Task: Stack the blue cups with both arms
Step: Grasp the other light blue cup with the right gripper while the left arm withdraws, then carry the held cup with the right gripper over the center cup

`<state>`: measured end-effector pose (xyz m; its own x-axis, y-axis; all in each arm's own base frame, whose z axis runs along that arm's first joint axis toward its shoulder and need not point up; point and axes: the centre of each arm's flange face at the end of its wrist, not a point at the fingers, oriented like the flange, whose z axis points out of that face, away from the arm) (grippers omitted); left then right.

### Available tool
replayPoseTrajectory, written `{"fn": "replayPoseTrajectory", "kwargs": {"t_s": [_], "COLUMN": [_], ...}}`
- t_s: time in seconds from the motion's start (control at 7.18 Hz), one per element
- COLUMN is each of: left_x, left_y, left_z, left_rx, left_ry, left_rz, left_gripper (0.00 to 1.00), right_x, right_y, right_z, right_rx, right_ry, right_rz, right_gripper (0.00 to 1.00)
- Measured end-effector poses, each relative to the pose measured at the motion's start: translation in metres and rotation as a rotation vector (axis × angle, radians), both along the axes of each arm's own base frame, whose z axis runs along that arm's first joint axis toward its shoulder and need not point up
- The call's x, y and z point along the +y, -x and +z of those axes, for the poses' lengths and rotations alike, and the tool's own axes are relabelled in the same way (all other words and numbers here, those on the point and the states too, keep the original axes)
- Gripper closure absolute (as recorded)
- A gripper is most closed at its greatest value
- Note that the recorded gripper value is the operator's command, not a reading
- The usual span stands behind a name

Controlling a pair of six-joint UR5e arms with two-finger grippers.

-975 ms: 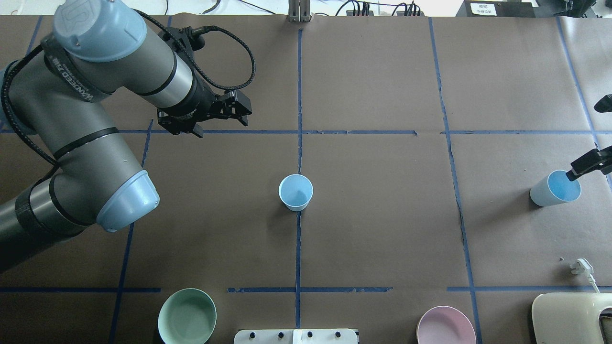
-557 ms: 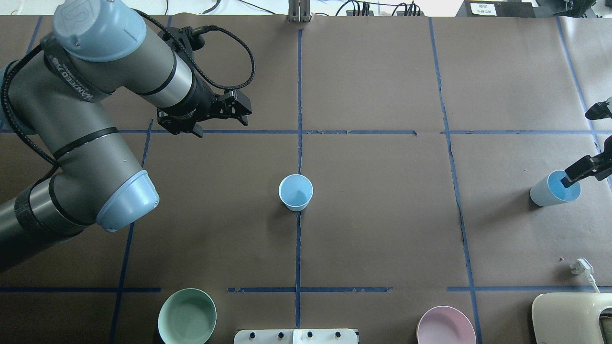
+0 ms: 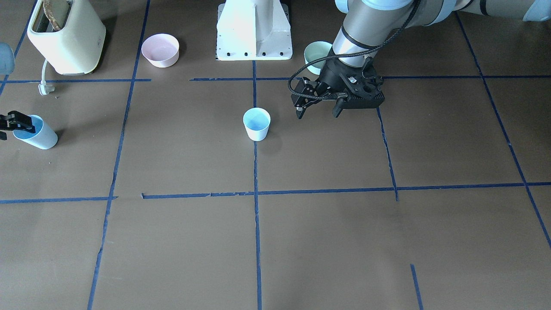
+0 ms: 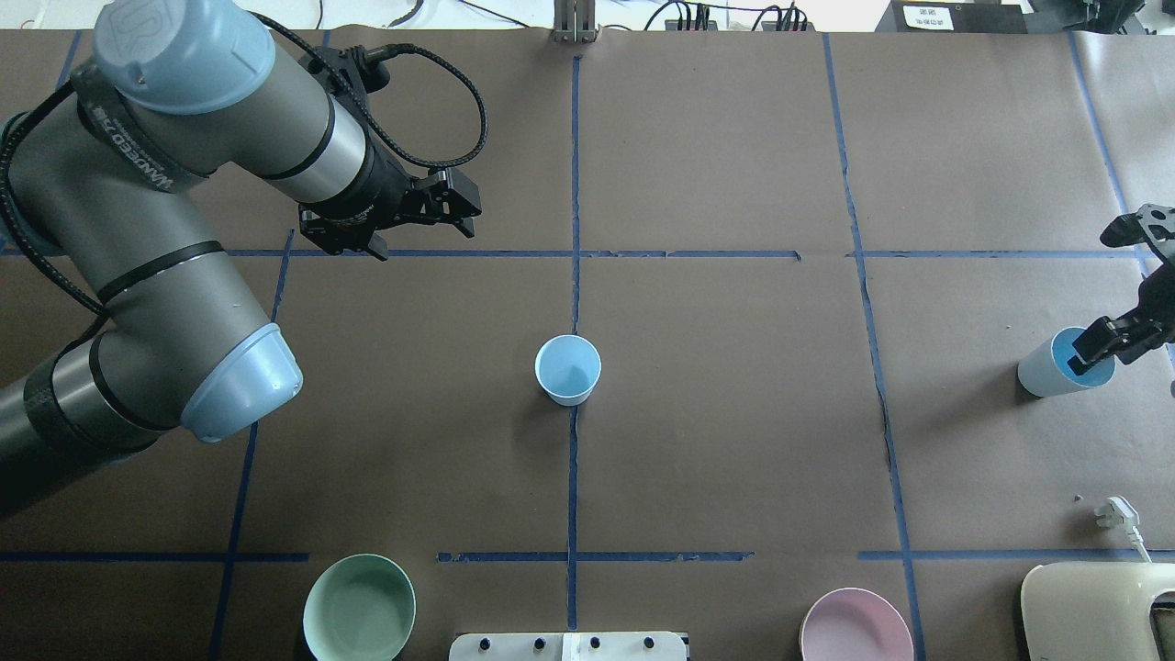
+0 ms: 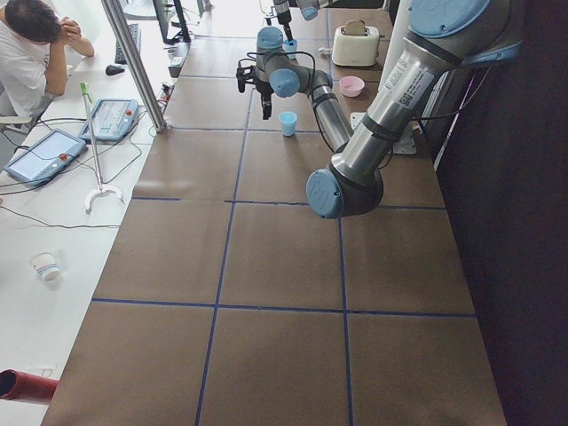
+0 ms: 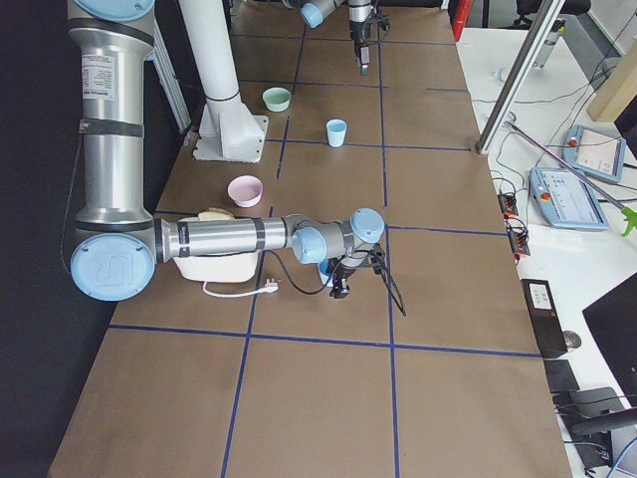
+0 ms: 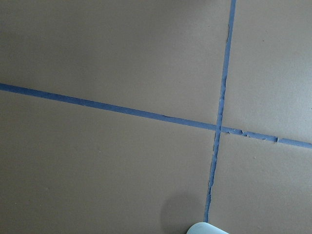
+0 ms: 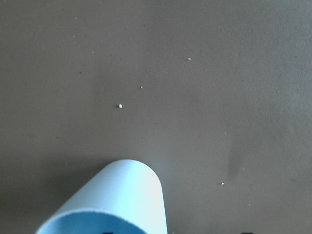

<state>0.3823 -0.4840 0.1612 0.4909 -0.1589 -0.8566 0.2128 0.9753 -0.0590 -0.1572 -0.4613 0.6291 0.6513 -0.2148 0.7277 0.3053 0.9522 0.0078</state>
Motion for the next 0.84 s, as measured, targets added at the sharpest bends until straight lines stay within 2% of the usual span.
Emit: {"fn": "replayPoseTrajectory", "kwargs": {"t_s": [0.42,0.7,0.84], "left_x": [-0.001,0.001,0.005], "left_y": [0.028,0.069,0.088], "left_z": [-0.002,0.014,0.033], "left_rx": [0.024,0.032,0.016], "left_ry": [-0.008,-0.026,-0.047], "left_rz": [-0.017,0.003,0.016], "left_gripper": [0.00,0.00,0.00], "right_x": [0.000,0.012,0.018], "right_y": [0.001,0.015,0.036], "right_z": [-0.058,-0.141,-0.194], "right_rx": [-0.034,-0.095,-0.140], "right_ry": [-0.080,-0.121,-0.108], "right_rz": [0.025,0.070,0.108], "right_gripper": [1.00,1.00,1.00]}}
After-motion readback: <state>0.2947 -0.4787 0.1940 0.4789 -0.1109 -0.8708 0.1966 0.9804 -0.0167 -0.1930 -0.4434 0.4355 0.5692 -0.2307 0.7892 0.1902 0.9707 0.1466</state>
